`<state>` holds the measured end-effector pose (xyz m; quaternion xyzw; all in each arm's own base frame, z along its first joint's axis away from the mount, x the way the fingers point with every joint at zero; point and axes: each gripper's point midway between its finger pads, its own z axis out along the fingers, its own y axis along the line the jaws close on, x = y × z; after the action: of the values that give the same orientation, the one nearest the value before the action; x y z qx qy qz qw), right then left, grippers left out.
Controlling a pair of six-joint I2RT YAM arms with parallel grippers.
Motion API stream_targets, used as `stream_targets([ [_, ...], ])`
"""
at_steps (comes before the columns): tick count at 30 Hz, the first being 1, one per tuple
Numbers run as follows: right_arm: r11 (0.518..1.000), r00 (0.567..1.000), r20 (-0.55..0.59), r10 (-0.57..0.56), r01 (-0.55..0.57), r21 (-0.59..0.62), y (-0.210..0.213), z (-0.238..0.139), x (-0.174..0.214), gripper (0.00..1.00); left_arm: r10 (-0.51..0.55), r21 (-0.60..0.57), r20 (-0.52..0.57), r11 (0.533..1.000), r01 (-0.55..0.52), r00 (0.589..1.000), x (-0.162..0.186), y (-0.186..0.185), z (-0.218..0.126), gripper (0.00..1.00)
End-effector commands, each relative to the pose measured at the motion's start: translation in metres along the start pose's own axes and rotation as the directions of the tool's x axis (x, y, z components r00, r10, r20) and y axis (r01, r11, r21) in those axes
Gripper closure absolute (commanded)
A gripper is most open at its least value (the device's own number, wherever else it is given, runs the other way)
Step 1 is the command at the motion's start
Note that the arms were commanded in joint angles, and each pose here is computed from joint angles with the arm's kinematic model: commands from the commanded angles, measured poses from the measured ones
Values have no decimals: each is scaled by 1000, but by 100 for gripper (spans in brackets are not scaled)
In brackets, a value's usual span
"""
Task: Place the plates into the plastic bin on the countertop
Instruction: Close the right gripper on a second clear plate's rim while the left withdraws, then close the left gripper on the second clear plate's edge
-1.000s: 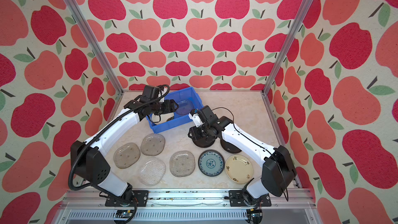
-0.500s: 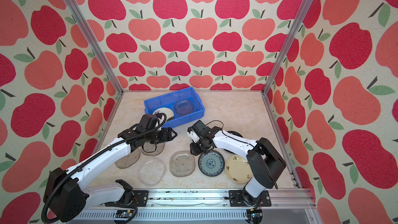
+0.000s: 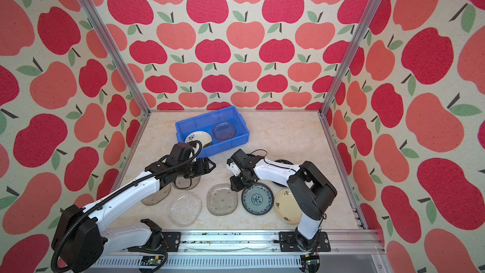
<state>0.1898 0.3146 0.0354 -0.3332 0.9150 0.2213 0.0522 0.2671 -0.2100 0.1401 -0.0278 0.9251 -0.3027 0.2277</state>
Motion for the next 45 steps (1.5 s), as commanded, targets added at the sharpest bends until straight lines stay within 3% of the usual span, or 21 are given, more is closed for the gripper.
stream_targets([
  [1,999,1000,-19,1,-2,-35,4,7,5,66,-22,-11,19,1000,23,1000,-1,6,2,23],
  [17,994,998,-13,58,-59,-88,0,9,4,88,-58,-24,13,998,58,998,0,23,10,24],
  [21,994,998,14,64,-63,-90,-1,-1,-3,100,-54,-19,12,998,54,998,-4,23,12,24],
  [33,988,978,172,114,-94,-124,-1,-72,-42,100,-30,35,5,999,30,1000,-20,9,14,29],
  [45,985,944,298,142,-105,-137,-14,-112,-86,100,-32,135,13,990,30,999,-27,-8,17,47],
])
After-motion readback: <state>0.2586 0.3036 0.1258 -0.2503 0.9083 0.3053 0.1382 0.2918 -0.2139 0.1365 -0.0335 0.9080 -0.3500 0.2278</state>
